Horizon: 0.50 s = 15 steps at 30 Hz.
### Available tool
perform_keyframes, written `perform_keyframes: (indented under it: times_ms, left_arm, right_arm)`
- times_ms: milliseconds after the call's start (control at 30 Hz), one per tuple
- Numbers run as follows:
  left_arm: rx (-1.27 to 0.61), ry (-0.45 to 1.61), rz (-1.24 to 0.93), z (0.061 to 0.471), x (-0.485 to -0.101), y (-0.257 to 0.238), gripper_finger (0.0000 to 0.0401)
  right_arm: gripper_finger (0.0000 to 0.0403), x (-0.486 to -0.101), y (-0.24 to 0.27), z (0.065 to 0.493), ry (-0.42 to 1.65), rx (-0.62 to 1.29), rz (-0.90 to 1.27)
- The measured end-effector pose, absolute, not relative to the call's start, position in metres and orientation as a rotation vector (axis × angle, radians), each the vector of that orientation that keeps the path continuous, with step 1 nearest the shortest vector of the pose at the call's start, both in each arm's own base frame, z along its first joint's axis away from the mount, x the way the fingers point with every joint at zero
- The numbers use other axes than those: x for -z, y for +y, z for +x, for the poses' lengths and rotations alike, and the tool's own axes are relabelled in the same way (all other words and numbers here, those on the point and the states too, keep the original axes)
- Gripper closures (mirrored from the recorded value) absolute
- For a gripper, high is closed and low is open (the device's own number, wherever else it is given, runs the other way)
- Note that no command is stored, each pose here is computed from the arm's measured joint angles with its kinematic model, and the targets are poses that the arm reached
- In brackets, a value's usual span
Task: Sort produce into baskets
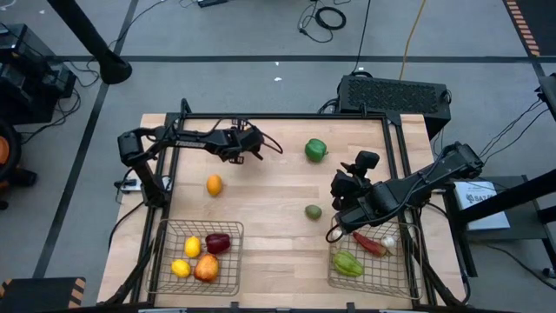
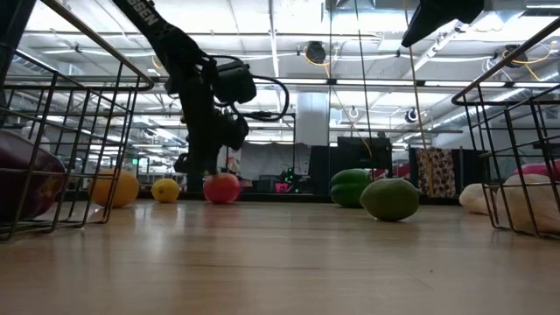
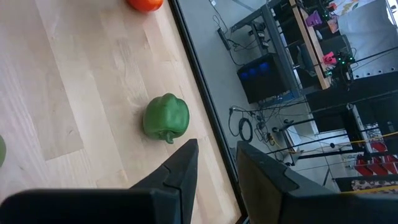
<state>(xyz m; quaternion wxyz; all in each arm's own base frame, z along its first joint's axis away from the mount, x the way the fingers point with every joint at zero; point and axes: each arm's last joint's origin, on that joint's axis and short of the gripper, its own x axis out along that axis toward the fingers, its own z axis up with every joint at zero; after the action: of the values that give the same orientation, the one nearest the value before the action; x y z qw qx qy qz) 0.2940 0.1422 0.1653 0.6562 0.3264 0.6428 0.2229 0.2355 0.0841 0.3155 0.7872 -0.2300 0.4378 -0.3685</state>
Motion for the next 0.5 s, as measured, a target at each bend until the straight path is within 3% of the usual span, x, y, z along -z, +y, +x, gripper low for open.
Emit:
perform_keyframes:
  times_ms: [333, 500]
  left_arm:
    - [-0.56, 1.291, 0.82, 0.297, -0.222, 0.097, 0.0397]
    - [-0.57, 1.315, 0.765, 0.29, -0.223, 0.111, 0.0381]
  right_arm:
    - [0.03, -0.316, 0.084, 0.236, 0.936, 0.795, -0.489]
    - [0.03, -0.315, 0.085, 0.238, 0.925, 0.793, -0.474]
